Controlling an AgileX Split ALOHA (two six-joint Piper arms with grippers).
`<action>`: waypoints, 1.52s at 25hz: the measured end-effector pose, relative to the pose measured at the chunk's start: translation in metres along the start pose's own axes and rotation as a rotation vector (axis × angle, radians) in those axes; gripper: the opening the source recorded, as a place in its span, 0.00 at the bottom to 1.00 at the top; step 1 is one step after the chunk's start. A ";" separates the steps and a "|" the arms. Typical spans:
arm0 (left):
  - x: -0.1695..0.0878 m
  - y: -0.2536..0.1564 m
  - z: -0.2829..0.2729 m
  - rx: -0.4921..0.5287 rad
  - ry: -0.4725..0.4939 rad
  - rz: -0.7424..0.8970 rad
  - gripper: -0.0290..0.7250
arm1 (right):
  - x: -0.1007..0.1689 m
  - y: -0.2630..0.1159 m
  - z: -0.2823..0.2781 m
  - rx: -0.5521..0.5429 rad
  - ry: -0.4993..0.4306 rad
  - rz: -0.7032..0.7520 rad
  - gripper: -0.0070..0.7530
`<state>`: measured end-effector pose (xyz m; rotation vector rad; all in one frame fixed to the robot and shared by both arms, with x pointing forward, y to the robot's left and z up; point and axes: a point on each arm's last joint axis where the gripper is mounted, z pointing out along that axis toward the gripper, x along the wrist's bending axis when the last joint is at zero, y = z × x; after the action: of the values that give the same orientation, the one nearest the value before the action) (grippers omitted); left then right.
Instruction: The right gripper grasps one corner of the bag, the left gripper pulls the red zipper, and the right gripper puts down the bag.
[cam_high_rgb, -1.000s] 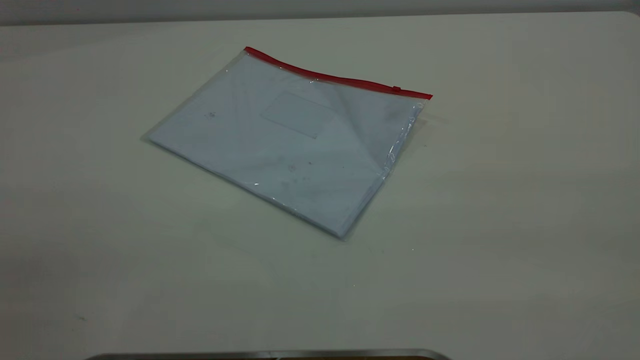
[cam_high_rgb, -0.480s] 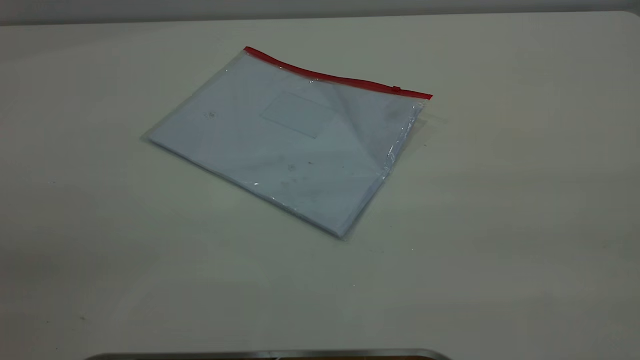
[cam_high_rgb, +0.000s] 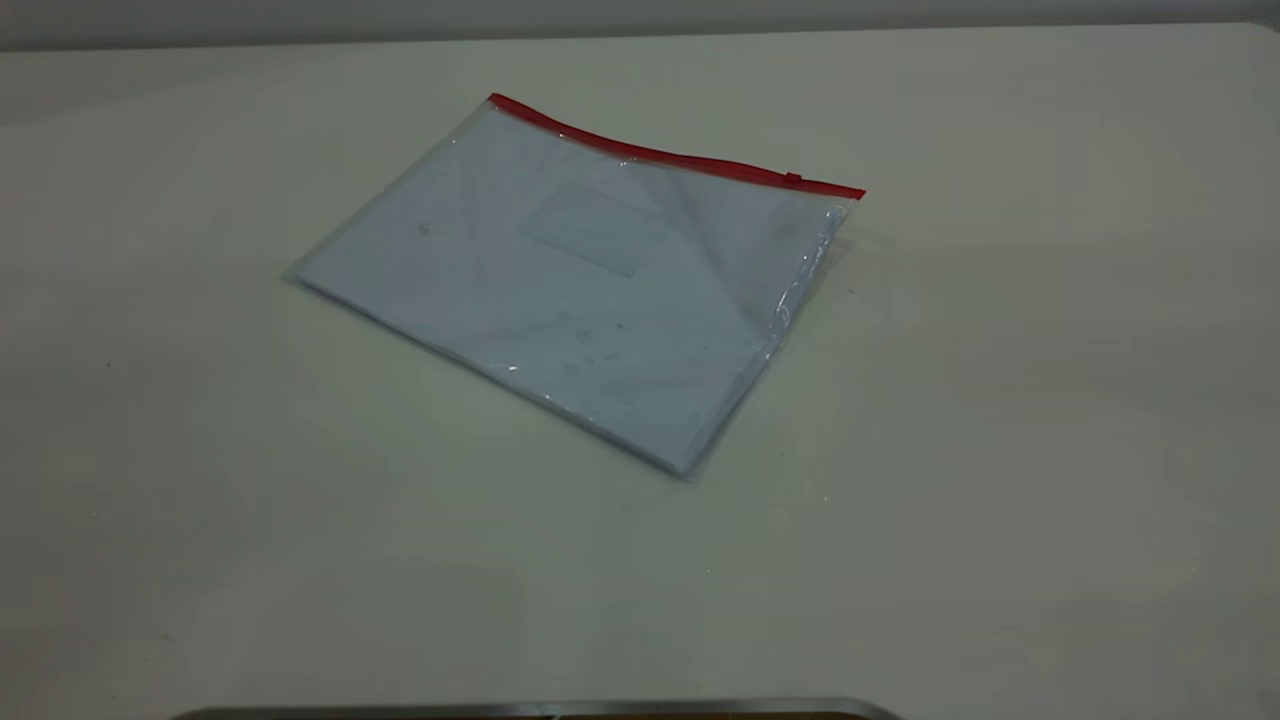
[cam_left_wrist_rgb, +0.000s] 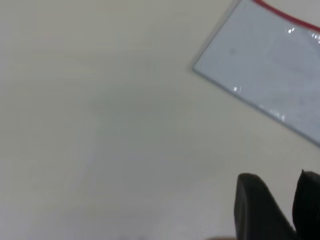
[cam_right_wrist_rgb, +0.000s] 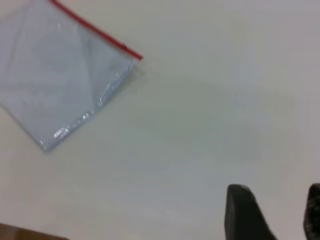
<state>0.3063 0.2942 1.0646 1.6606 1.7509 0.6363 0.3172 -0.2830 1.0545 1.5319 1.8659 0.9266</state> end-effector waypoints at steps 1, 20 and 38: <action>-0.001 0.010 0.008 0.001 -0.009 0.013 0.39 | -0.001 0.006 0.013 0.026 0.006 -0.001 0.49; -0.023 0.114 0.198 0.172 -0.271 0.222 0.77 | -0.001 0.024 0.288 0.366 0.406 0.172 0.62; -0.029 0.128 0.228 0.134 -0.344 0.256 0.77 | 0.003 -0.006 0.439 0.385 0.694 0.197 0.72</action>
<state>0.5604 0.2585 1.0048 1.9734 1.3739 0.3215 0.6525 -0.2076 0.7814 1.7891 2.5215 1.3814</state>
